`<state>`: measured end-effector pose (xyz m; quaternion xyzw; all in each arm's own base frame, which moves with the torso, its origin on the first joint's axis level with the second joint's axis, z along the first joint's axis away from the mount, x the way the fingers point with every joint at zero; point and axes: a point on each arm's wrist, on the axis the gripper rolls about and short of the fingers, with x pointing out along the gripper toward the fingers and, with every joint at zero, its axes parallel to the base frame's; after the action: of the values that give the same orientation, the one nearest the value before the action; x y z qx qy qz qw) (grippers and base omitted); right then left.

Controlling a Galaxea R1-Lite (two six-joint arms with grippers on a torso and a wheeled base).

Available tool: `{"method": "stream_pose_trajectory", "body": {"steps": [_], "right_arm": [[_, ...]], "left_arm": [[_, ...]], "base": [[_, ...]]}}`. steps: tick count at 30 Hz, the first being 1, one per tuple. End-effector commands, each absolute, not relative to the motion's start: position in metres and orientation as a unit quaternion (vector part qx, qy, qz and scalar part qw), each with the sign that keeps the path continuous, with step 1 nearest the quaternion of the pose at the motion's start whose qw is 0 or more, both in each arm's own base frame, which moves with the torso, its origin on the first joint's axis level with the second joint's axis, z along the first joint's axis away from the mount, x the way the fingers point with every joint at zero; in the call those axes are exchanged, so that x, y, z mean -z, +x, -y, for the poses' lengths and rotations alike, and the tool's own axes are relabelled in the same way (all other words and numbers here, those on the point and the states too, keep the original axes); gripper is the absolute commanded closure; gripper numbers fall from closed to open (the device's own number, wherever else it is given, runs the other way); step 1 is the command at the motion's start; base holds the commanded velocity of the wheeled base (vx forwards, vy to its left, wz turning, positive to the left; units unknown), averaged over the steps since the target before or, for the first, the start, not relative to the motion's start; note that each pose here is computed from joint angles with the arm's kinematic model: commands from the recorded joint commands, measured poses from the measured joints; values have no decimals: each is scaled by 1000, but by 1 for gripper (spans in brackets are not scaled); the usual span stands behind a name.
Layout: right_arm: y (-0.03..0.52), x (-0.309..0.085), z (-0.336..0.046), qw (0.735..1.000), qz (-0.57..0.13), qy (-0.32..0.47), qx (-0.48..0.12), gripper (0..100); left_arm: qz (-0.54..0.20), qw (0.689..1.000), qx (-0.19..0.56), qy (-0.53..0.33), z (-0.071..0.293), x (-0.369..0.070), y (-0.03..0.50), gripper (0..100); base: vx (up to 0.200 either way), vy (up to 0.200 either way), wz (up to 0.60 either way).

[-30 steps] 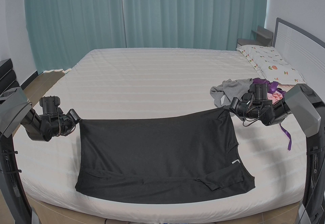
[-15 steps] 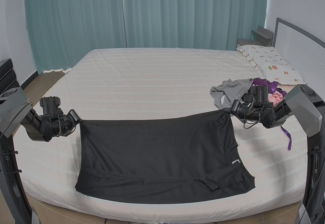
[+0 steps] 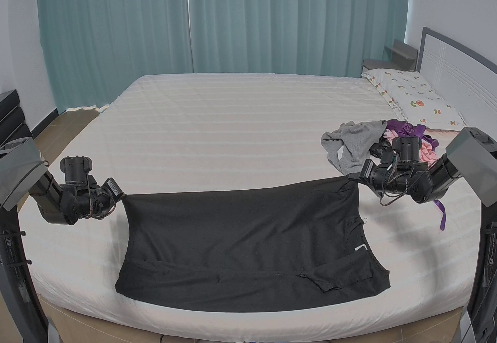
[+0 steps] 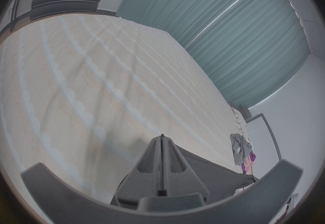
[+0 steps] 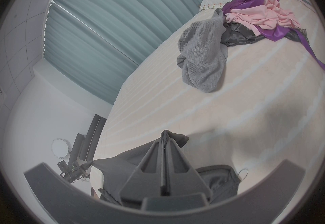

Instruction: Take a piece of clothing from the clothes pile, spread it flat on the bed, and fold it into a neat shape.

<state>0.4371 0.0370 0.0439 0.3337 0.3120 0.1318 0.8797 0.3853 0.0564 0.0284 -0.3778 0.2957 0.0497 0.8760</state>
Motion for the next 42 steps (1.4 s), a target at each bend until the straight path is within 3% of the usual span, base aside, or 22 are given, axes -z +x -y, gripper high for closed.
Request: {"method": "stream_pose_trajectory", "body": {"steps": [1, 15, 25, 42], "right_arm": [[420, -52, -33, 876, -314, 338, -142, 100], [376, -40, -23, 858, -357, 340, -144, 100], [345, -8, -20, 847, -415, 303, -137, 100], [341, 20, -20, 833, -453, 288, -132, 100]], "left_arm": [[-299, 875, -50, -378, -55, -33, 376, 100], [-336, 869, -56, -360, -52, -28, 345, 100], [-377, 849, -54, -366, -46, -14, 323, 100], [-420, 838, -48, -345, -41, 3, 304, 100]], "base": [[0, 0, 0], [0, 0, 0], [0, 0, 0], [0, 0, 0]]}}
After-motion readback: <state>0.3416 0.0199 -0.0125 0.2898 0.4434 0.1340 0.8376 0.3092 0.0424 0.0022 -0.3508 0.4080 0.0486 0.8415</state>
